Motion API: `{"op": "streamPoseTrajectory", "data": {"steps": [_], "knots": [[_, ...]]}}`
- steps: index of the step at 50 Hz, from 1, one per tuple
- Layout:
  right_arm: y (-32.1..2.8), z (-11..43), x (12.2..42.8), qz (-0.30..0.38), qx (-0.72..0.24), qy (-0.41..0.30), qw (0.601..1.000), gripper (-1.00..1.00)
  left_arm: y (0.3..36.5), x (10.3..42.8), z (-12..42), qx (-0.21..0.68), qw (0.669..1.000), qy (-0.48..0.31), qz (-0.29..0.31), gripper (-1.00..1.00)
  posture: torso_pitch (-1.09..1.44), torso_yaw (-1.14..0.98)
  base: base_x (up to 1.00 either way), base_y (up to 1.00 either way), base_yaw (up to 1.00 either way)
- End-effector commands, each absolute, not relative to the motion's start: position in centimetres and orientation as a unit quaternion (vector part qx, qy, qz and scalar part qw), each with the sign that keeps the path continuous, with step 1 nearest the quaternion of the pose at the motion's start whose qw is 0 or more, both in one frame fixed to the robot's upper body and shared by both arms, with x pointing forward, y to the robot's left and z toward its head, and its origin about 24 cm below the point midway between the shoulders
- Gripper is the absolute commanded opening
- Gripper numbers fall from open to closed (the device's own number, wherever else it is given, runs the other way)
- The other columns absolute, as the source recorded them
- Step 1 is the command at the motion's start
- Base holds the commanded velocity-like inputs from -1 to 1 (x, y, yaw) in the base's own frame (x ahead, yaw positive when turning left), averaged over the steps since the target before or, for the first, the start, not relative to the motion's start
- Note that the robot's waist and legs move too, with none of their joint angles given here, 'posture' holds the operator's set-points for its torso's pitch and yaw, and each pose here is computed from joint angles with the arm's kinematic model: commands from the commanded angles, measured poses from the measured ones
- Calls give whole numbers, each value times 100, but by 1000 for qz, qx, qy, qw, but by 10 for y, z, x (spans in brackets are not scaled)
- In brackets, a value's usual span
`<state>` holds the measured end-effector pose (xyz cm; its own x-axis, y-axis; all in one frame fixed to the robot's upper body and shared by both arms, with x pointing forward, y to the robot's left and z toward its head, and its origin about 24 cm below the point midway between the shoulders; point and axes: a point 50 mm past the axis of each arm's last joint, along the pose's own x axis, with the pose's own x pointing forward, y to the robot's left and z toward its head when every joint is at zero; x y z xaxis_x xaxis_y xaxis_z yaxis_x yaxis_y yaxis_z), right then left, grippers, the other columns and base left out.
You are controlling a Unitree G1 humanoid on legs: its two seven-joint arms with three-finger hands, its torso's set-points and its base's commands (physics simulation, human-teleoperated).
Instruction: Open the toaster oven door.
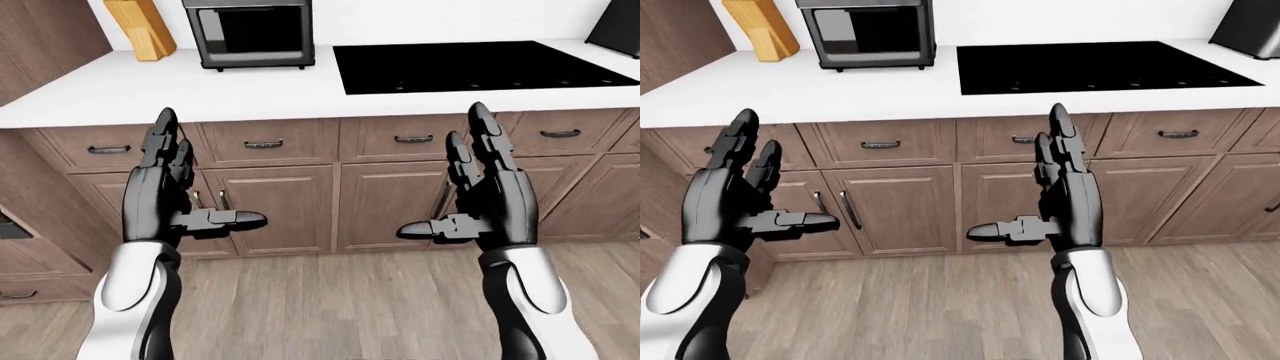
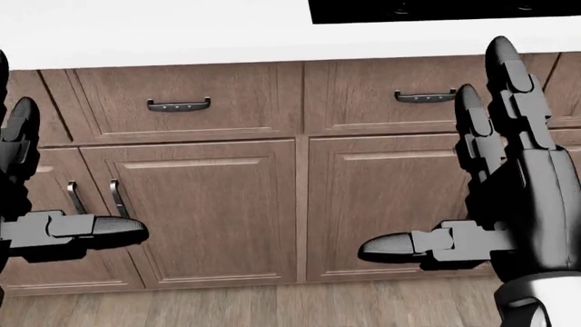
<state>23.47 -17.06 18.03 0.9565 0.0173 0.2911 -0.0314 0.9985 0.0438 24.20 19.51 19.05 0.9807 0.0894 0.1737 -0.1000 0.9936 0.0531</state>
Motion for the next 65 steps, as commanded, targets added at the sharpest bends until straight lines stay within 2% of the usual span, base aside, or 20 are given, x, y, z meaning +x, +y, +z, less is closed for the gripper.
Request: {"op": "streamPoseTrajectory", "data": {"steps": [1,8,18,40,65], "knots": [[-172,200,228,4,13,-202,979,100,191,237,211,34,989,-141,34,100,0,0,29,0,0],[-173,203,227,7,12,-207,978,100,190,237,216,36,988,-145,32,100,0,0,29,3,8],[-172,206,225,10,10,-210,978,100,187,237,218,39,989,-142,27,100,0,0,22,0,98],[-178,233,213,1,25,-251,968,100,187,239,253,49,984,-169,21,100,0,0,34,3,0],[-180,234,213,-1,32,-260,965,100,188,238,256,48,984,-172,21,100,0,0,40,0,0]]}}
